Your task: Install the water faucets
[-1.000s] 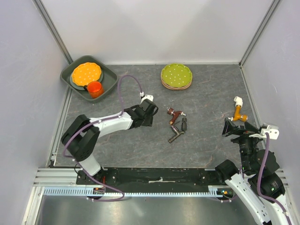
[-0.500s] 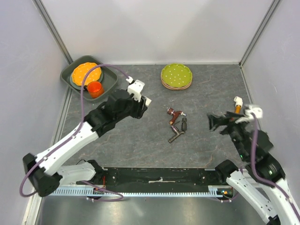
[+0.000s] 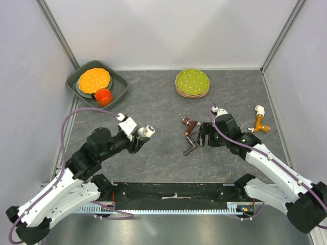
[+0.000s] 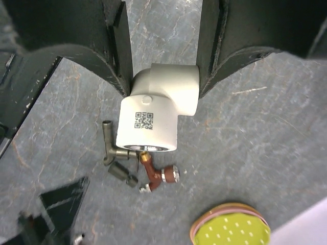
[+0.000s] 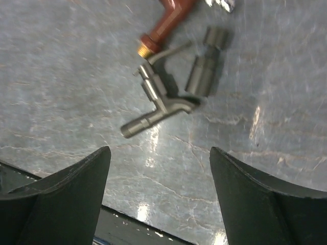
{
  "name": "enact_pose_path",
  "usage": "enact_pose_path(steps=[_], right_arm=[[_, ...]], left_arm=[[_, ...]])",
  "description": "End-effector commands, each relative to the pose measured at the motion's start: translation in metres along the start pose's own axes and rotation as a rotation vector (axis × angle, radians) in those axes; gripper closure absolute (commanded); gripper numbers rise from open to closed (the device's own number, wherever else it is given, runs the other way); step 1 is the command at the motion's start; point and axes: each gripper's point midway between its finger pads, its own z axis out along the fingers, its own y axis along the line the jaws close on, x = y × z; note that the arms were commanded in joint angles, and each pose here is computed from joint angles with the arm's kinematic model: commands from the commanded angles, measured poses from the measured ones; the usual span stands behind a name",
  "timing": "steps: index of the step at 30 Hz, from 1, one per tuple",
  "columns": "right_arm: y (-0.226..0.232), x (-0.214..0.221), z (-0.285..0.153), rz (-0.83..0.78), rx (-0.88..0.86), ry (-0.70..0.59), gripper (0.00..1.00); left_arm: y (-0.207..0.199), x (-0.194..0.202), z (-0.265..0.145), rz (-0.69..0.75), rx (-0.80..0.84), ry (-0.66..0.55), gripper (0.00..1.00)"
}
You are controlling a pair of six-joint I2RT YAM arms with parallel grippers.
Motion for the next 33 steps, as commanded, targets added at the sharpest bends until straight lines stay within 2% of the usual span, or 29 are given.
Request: enact_pose_path(steps=[1, 5, 9, 16, 24, 33], right_arm=[[-0.011, 0.013, 0.017, 0.155, 0.085, 0.032, 0.2], [-0.011, 0.027, 0.035, 0.231, 0.153, 0.081, 0.26], [-0.002, 0.029, 0.054, 0.292, 0.206, 0.062, 0.32], [0.015, 0.046, 0.093, 0.374, 0.268, 0.088, 0.35], [0.011, 0.045, 0.107, 0.438, 0.335, 0.02, 0.43], [-0.005, 0.063, 0.115, 0.456, 0.408, 0.039, 0.54]], left_arm=[[0.012, -0.01, -0.017, 0.056, -0.068, -0.095, 0.98], [0.018, -0.011, -0.022, 0.051, -0.107, -0.121, 0.98], [0.022, -0.016, -0.028, 0.038, -0.136, -0.155, 0.98], [0.032, -0.019, -0.042, 0.03, -0.204, -0.207, 0.98], [0.025, -0.02, -0.042, 0.026, -0.169, -0.218, 0.98], [0.022, -0.02, -0.042, 0.027, -0.149, -0.218, 0.98]])
